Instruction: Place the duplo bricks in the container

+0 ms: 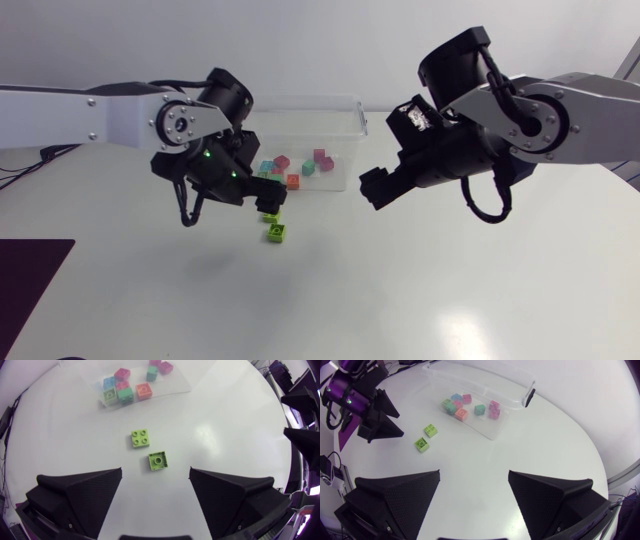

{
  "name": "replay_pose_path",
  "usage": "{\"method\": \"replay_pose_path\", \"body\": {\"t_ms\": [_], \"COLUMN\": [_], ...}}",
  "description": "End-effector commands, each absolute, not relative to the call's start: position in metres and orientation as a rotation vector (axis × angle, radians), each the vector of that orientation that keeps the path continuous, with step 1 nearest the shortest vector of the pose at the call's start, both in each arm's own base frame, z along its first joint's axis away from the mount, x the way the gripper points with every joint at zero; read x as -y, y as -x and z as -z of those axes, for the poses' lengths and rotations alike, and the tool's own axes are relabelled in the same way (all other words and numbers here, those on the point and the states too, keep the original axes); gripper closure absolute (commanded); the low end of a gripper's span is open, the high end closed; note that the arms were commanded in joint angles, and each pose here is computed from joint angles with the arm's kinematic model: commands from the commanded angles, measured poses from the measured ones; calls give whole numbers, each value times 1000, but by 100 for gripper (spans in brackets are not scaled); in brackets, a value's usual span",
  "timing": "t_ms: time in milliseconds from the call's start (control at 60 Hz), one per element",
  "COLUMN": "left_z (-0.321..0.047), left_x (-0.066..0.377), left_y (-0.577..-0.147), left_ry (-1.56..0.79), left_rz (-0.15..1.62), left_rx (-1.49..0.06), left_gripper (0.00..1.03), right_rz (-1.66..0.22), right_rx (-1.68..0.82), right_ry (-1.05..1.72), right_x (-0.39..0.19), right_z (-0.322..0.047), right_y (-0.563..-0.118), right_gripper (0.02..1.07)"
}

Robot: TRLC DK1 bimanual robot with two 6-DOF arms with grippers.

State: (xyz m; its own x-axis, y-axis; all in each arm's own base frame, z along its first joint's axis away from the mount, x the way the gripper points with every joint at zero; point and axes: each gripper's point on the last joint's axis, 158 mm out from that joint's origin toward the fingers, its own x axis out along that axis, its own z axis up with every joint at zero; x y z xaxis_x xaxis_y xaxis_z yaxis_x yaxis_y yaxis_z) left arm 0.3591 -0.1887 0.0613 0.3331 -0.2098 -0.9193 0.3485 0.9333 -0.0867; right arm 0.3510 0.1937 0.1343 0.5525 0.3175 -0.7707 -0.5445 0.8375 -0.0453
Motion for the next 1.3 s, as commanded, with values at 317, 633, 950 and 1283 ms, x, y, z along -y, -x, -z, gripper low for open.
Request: {"method": "replay_pose_path", "body": {"t_ms": [317,633,950,1283], "left_z": [16,39,-2,-196], "left_x": [211,225,224,224], "left_y": [-363,-364,-362,-401], "left_ry": [-74,-79,-100,-73], "left_rz": [308,301,329,364], "left_rx": [-1371,-1407,-1319,-896], "left_gripper": [9,63,82,82], "right_rz": [-523,-523,-524,-531], "right_rx": [-869,-883,-876,-881], "right_ry": [301,291,290,289], "right_x": [-185,-178,-176,-177], "right_z": [-120,-111,-111,-108], "right_y": [-340,-337,-333,-328], "right_gripper": [8,8,8,8]}}
